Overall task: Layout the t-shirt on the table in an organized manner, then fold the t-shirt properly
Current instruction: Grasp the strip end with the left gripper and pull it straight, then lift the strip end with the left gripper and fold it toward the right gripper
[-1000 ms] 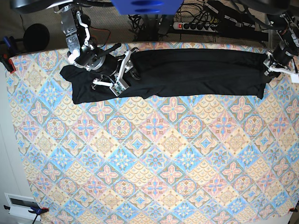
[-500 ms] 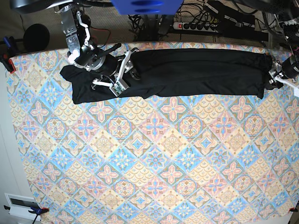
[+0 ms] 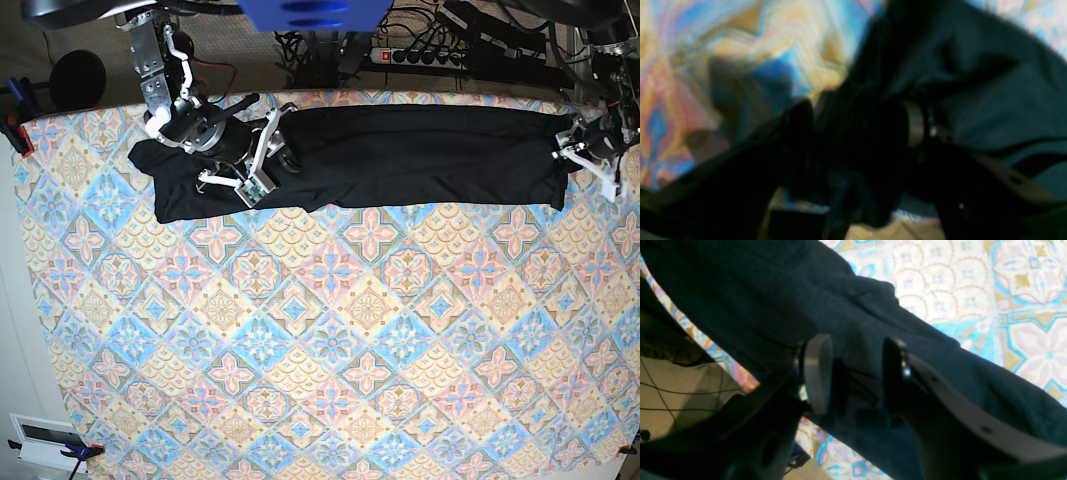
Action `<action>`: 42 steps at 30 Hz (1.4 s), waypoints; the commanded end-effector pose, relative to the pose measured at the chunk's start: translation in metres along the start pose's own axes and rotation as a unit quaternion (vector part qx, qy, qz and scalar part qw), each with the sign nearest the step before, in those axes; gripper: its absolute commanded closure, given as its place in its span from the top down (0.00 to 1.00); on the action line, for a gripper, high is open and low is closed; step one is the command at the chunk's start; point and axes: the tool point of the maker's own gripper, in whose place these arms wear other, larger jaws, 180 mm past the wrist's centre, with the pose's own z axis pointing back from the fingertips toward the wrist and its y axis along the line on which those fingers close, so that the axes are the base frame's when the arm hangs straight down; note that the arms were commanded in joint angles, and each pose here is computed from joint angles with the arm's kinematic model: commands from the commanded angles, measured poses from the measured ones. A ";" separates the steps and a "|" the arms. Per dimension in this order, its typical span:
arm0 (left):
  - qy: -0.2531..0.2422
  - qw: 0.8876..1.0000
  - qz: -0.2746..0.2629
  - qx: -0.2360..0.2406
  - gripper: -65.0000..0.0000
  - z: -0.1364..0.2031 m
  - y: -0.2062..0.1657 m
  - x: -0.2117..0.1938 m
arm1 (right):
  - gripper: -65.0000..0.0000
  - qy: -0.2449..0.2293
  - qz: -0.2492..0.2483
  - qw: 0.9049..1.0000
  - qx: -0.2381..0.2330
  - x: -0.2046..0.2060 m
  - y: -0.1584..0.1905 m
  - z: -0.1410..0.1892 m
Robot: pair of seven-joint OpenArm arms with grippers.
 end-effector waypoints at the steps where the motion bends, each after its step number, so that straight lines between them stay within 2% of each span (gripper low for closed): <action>1: 0.014 1.000 -0.011 -0.011 0.55 -0.001 -0.007 -0.003 | 0.36 -0.023 0.005 1.000 0.003 0.013 0.001 0.003; 4: 0.030 0.999 -0.021 -0.022 0.52 -0.008 -0.018 -0.013 | 0.36 -0.023 0.005 1.000 0.003 0.012 0.001 0.003; 6: 0.034 0.999 -0.017 -0.030 0.45 -0.012 -0.024 -0.019 | 0.36 -0.021 0.003 1.000 0.004 0.011 0.002 0.003; 7: 0.033 0.999 -0.016 -0.030 0.40 -0.013 -0.025 -0.019 | 0.36 -0.021 0.003 1.000 0.004 0.011 0.002 0.003; 9: 0.030 0.999 -0.015 -0.034 0.22 -0.012 -0.026 -0.017 | 0.36 -0.021 0.003 1.000 0.004 0.011 0.002 0.003; 12: -0.016 0.999 0.003 -0.046 0.00 -0.005 -0.025 0.005 | 0.36 -0.021 0.003 1.000 0.004 0.011 0.002 0.003; 20: -0.119 0.991 0.059 -0.011 0.00 0.033 0.018 0.060 | 0.36 -0.022 0.004 1.000 0.003 0.011 0.001 0.003; 23: -0.135 0.988 0.067 0.030 0.00 0.046 0.047 0.071 | 0.36 -0.023 0.005 1.000 0.003 0.012 0.001 0.003; 29: -0.161 0.984 0.056 0.051 0.00 0.065 0.063 0.105 | 0.36 -0.026 0.003 1.000 -0.001 0.013 -0.002 0.004; 31: -0.174 0.983 0.041 0.042 0.00 0.073 0.053 0.114 | 0.36 -0.034 0.003 0.999 -0.001 0.015 -0.002 0.004; 35: -0.186 0.982 -0.027 -0.001 0.00 0.096 0.002 0.118 | 0.36 -0.037 0.003 0.999 -0.002 0.016 -0.002 0.005; 38: -0.185 0.980 -0.055 -0.047 0.00 0.101 -0.040 0.104 | 0.36 -0.038 0.005 0.999 -0.003 0.018 -0.004 0.005; 42: -0.175 0.978 -0.080 -0.078 0.00 0.105 -0.079 0.083 | 0.36 -0.039 0.003 0.999 -0.010 0.018 -0.009 0.006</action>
